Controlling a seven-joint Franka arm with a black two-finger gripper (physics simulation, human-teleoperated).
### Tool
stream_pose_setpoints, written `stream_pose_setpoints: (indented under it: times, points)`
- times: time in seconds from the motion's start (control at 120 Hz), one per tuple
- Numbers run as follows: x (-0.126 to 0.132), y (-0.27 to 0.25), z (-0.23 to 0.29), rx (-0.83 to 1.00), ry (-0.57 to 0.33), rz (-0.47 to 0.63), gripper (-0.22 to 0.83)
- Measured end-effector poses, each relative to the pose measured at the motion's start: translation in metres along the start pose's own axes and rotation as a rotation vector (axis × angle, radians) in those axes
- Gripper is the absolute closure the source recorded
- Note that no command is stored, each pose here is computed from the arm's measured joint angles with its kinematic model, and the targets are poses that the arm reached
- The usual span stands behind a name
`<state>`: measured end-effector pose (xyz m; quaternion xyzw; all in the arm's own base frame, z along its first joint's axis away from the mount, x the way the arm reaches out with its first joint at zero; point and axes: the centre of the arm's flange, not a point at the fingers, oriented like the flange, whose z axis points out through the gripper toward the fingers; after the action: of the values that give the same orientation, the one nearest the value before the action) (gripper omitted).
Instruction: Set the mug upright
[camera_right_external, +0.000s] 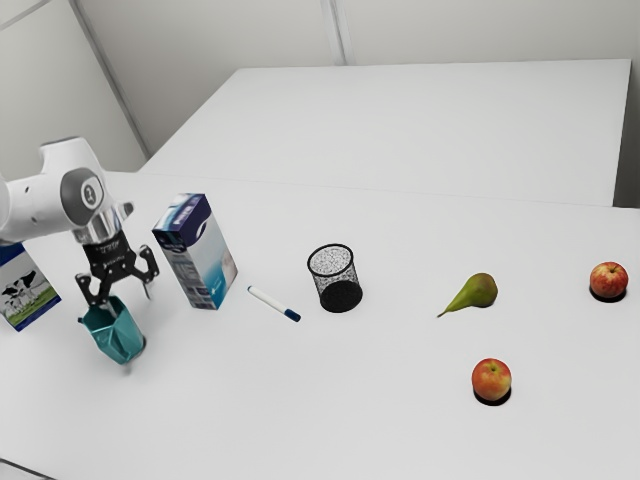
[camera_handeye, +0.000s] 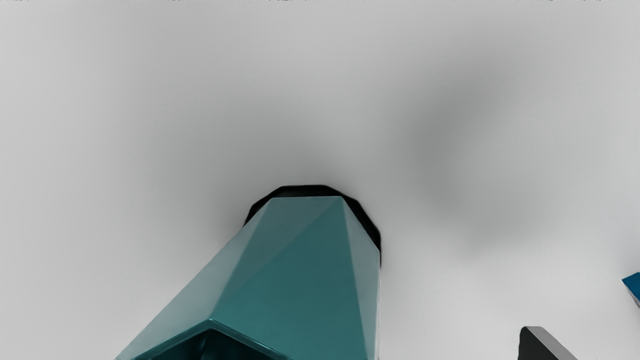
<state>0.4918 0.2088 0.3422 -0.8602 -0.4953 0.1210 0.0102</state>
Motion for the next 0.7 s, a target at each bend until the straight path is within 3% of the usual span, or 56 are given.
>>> stream_pose_setpoints:
  times: [0.258, 0.7]
  points:
    - [0.001, 0.009, -0.032, -0.029, 0.041, 0.026, 0.05]
    - [-0.011, -0.002, -0.133, -0.074, 0.122, 0.085, 0.01]
